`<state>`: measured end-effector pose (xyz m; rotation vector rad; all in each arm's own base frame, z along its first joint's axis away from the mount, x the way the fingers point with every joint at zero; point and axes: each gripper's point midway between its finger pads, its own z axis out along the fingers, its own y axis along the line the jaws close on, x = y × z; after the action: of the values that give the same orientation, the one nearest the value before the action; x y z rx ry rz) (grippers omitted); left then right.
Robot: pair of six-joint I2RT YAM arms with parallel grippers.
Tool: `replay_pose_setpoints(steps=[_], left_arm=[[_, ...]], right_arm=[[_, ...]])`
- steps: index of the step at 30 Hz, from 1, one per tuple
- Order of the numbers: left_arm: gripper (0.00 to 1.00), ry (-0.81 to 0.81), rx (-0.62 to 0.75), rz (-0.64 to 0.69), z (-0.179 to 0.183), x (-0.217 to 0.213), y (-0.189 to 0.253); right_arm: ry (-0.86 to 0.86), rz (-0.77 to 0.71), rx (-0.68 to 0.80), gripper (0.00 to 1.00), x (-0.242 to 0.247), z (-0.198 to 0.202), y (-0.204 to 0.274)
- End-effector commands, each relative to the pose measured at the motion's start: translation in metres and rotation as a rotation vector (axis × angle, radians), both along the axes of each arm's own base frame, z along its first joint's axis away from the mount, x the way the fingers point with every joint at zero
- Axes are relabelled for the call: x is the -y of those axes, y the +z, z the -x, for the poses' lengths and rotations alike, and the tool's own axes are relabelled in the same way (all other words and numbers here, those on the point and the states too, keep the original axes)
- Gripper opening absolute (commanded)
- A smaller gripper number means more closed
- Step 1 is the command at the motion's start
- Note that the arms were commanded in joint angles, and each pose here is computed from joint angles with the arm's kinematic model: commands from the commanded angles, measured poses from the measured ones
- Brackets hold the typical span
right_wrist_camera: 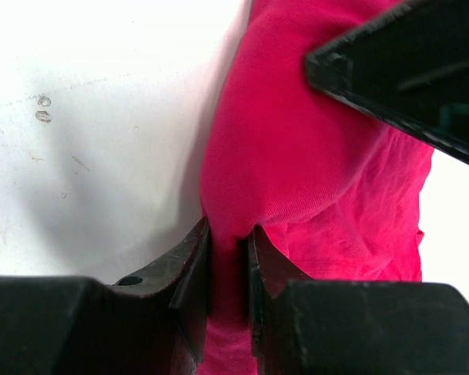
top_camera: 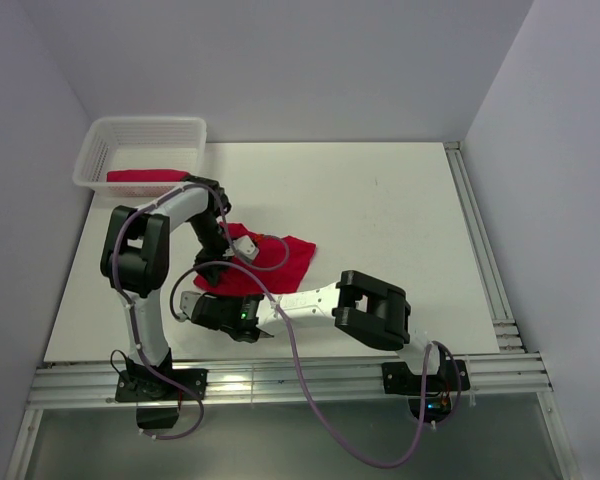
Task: Roll the t-shirts
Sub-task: Roll the tshirt
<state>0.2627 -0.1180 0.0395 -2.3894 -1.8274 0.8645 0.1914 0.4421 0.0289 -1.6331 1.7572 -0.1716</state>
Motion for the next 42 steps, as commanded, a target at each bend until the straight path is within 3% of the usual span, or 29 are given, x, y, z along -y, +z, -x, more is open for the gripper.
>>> replay_pose_setpoints(steps=[1, 10, 17, 27, 31, 33, 42], left_arm=[[0.57, -0.024, 0.040, -0.071, 0.002, -0.020, 0.003], [0.59, -0.012, 0.010, -0.079, 0.009, -0.021, -0.001], [0.41, -0.039, -0.035, -0.179, 0.033, -0.043, -0.013], [0.44, -0.026, -0.030, -0.229, 0.051, -0.055, -0.017], [0.20, -0.035, -0.044, -0.261, 0.059, -0.063, -0.018], [0.12, -0.028, -0.067, -0.290, 0.063, -0.067, -0.021], [0.47, -0.009, -0.029, -0.242, 0.053, -0.059, -0.016]], right_arm=[[0.041, -0.030, -0.091, 0.00, -0.008, 0.018, 0.002], [0.039, -0.031, -0.092, 0.00, -0.005, 0.017, 0.002], [0.014, -0.036, -0.106, 0.00, 0.001, 0.010, 0.001], [-0.005, -0.027, -0.132, 0.00, 0.008, 0.007, -0.004], [-0.010, -0.021, -0.137, 0.00, 0.010, 0.005, -0.005], [-0.010, -0.016, -0.143, 0.00, 0.010, 0.005, -0.005], [-0.004, -0.015, -0.153, 0.00, 0.007, 0.005, -0.003]])
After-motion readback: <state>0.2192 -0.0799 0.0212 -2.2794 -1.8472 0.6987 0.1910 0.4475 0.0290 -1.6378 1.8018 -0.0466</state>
